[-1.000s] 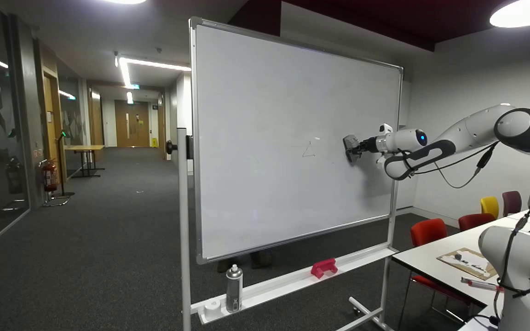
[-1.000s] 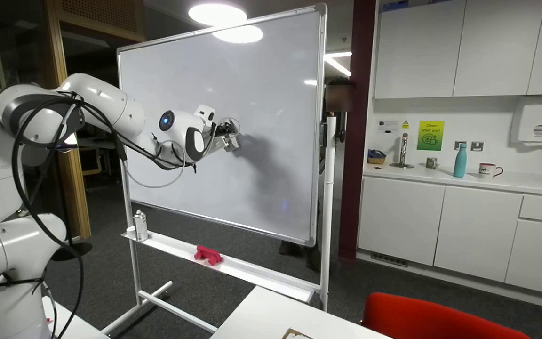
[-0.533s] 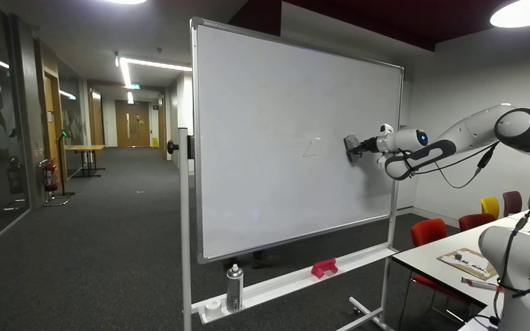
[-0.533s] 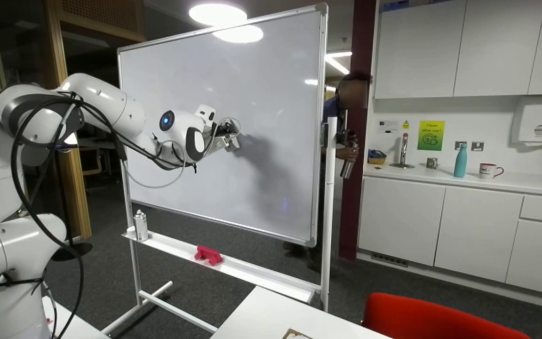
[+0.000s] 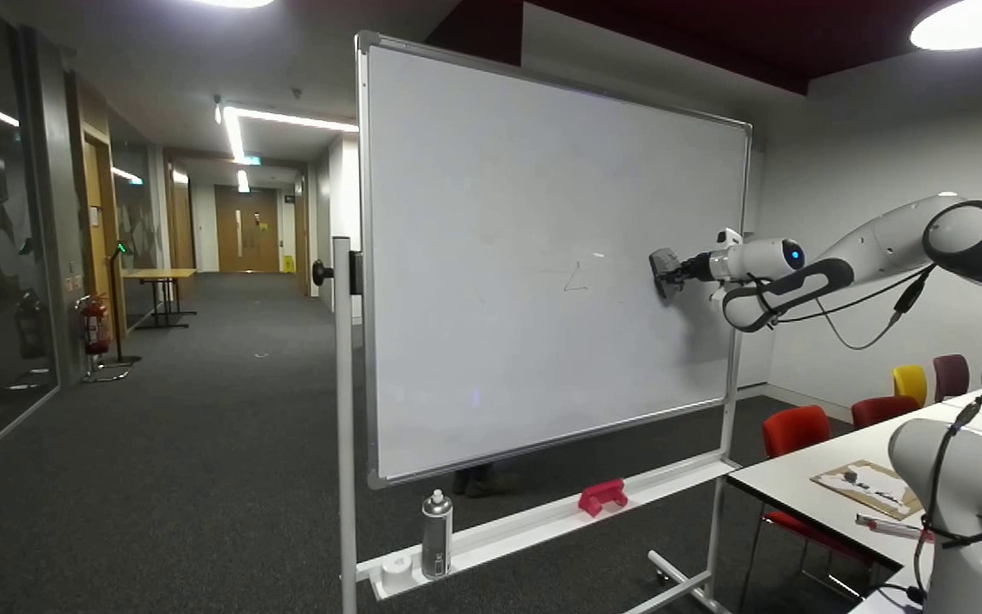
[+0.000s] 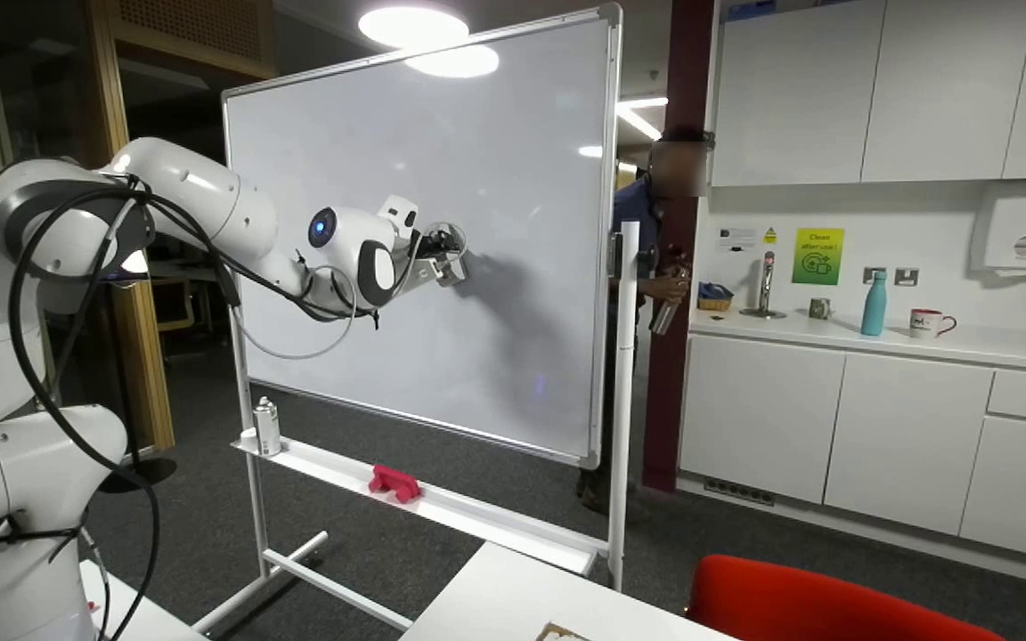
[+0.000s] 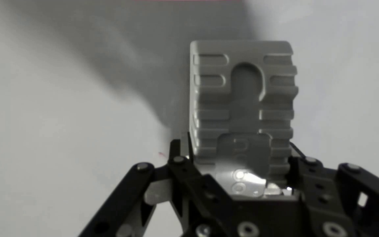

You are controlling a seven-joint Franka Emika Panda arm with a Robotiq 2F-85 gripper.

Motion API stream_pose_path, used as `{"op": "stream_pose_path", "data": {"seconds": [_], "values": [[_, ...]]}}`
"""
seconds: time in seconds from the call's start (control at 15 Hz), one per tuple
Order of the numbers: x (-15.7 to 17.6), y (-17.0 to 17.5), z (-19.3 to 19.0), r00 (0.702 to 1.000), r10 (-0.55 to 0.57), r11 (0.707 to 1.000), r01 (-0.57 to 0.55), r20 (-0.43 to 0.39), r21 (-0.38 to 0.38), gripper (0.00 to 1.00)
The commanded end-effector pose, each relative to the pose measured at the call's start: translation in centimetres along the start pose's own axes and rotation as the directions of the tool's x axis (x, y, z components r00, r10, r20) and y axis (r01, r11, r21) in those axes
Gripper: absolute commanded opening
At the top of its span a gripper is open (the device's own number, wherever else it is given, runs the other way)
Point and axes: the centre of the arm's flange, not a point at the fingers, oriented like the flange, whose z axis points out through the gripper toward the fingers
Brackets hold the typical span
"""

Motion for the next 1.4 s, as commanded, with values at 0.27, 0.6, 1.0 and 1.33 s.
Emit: {"op": "stream_pose_path", "data": {"seconds": [0.27, 0.6, 1.0, 1.33], "values": [[-2.8, 7.8, -1.7, 0.993, 0.12, 0.988, -0.12, -0.012, -0.092, 0.35], [-3.8, 7.2, -1.6, 0.993, 0.117, 0.989, -0.116, 0.007, -0.089, 0.6], [-2.7, 4.8, -1.3, 0.997, 0.082, 0.994, -0.081, -0.001, -0.078, 0.35], [-0.3, -1.0, -0.6, 1.0, -0.008, 1.0, 0.008, -0.015, -0.008, 0.35]]}}
